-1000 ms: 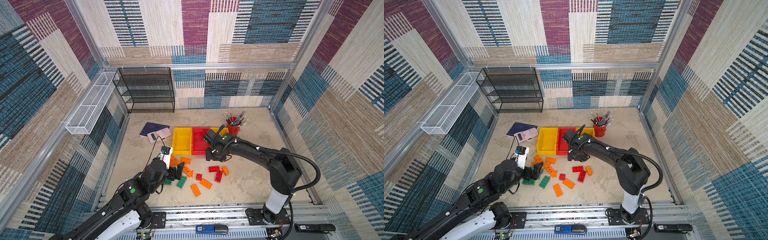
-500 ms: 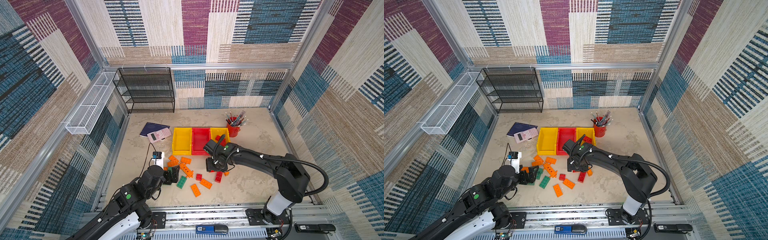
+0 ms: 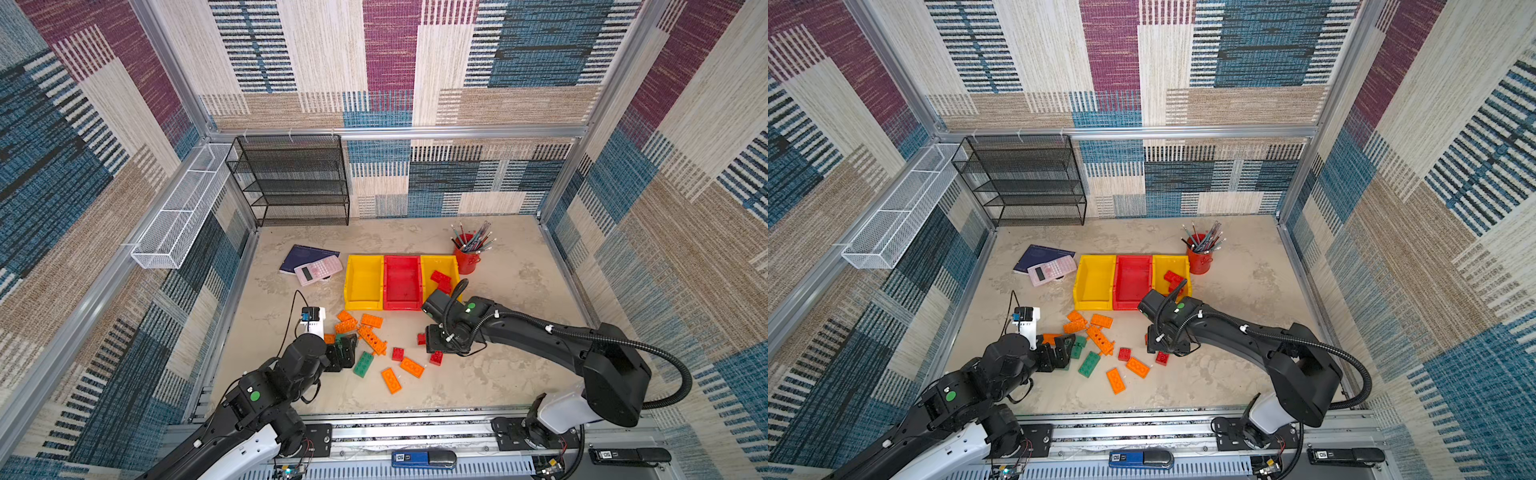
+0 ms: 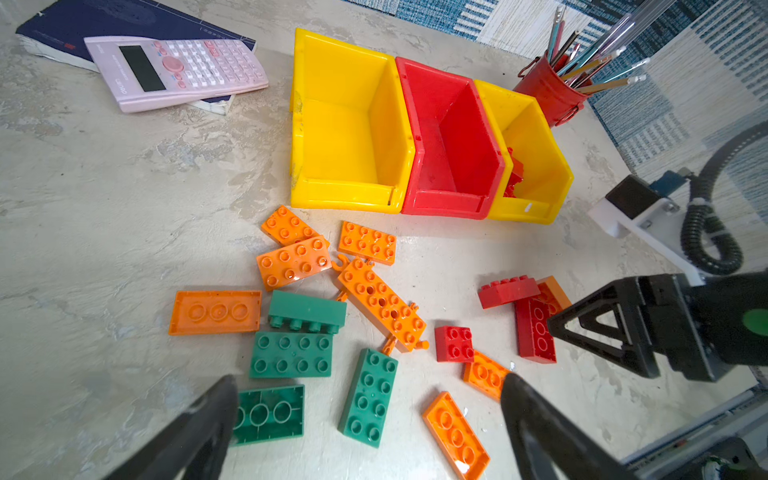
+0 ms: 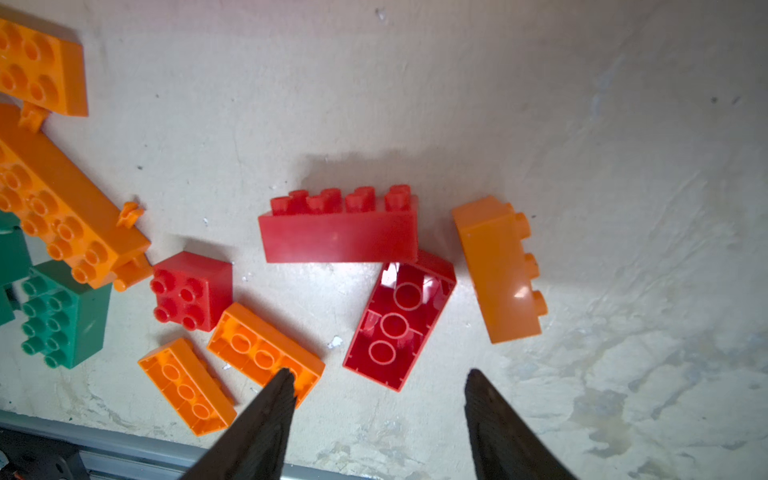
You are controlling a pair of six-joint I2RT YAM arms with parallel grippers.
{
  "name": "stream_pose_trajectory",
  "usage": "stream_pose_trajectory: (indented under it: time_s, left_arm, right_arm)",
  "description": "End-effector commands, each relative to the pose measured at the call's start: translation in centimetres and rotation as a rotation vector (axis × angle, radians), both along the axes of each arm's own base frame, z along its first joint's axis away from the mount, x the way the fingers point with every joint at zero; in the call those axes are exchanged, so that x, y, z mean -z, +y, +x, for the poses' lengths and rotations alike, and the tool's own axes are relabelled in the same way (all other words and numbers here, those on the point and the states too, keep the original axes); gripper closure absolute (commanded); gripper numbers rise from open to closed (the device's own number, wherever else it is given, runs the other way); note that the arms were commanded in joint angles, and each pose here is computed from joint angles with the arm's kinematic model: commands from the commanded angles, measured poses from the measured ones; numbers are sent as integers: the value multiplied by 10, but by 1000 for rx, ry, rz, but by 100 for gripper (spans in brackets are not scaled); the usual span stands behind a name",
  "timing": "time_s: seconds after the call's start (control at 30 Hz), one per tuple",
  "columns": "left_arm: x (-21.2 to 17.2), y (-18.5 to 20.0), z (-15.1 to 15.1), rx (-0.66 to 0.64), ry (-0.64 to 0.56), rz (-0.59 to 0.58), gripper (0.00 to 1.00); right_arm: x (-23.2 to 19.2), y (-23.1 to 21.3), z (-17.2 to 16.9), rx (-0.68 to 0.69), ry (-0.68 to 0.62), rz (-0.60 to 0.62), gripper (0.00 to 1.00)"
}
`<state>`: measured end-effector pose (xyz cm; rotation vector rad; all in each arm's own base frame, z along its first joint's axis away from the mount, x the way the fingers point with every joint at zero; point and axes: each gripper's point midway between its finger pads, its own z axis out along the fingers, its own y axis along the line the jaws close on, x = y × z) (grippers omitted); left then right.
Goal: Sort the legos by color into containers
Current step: 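Move the right gripper back to the red bricks and grasp a red brick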
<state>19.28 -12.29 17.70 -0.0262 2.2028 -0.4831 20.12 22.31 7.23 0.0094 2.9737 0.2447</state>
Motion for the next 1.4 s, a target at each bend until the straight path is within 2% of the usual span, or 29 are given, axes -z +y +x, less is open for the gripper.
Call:
stream_pose_trajectory:
  time_s: [0.0, 0.6, 0.97, 1.2, 1.37]
  left_arm:
    - [3, -3, -3, 1, 20, -30, 1]
    - [7, -6, -1, 33, -6, -17, 1]
    - [5, -8, 3, 39, -29, 3, 1]
    - [5, -6, 4, 33, -34, 6, 1]
    - [5, -9, 6, 37, -41, 6, 1]
  right_arm:
    - [0, -2, -1, 26, -4, 5, 33]
    - [21, -13, -13, 107, 31, 9, 33]
    - [24, 4, 3, 93, 28, 3, 34]
    - [36, -2, 5, 120, 53, -66, 41]
    - [45, -2, 5, 125, 63, -79, 50]
